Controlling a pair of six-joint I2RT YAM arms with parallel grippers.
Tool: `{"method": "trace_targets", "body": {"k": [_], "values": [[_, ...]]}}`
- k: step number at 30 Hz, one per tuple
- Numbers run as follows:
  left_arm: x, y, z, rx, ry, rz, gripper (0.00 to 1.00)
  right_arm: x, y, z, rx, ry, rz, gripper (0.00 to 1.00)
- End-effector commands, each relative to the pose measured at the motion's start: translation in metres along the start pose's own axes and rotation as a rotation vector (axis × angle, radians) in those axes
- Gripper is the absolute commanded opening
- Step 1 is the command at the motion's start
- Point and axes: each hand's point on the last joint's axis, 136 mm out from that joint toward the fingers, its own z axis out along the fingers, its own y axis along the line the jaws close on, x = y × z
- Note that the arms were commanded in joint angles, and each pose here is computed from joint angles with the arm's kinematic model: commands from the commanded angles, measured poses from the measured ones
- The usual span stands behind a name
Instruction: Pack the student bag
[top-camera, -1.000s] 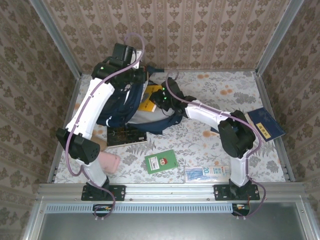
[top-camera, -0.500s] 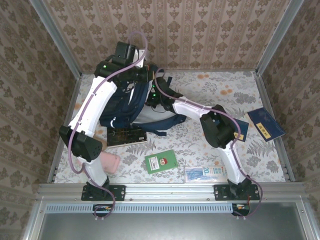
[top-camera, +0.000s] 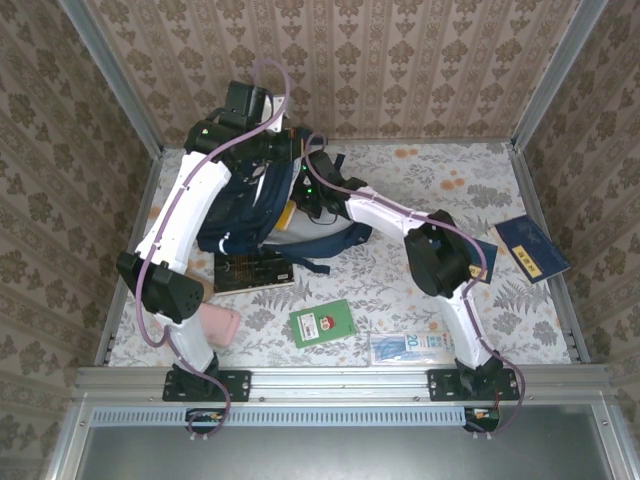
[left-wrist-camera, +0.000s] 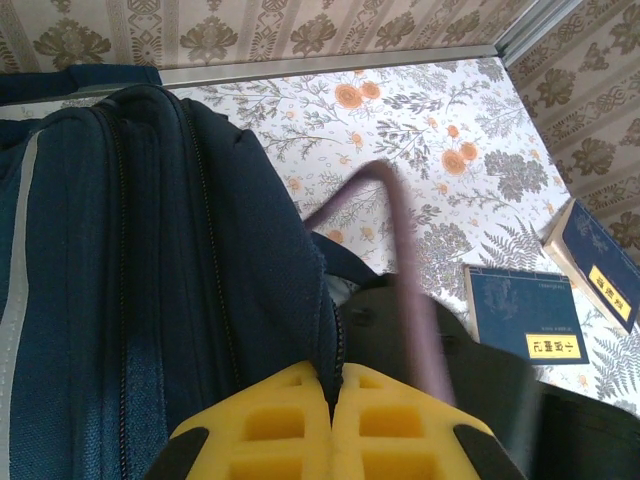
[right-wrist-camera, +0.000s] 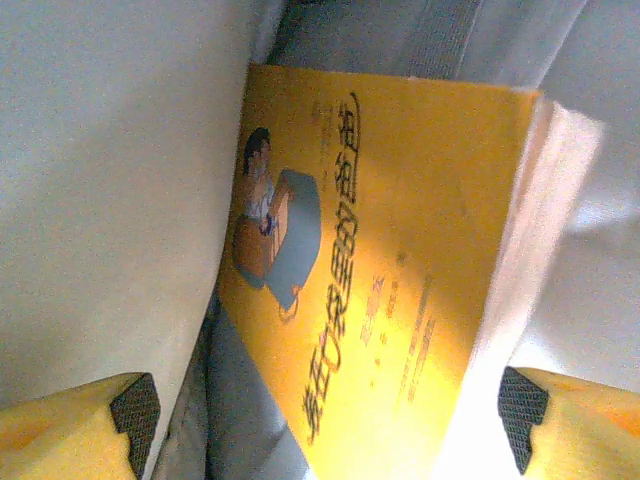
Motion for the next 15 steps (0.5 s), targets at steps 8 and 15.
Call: {"method": "trace_targets", "body": {"k": [8, 15], "values": [[-0.02, 0.0, 0.02, -0.057, -0.064, 0.083, 0.0, -0.05, -0.034, -0.155, 0.218, -0.249, -0.183, 0.89], [0.032, -0.009, 0.083, -0.047, 0.08, 0.097, 0.0, -0.063, -0.202, -0.261, 0.668, -0.412, 0.049, 0.89]]}}
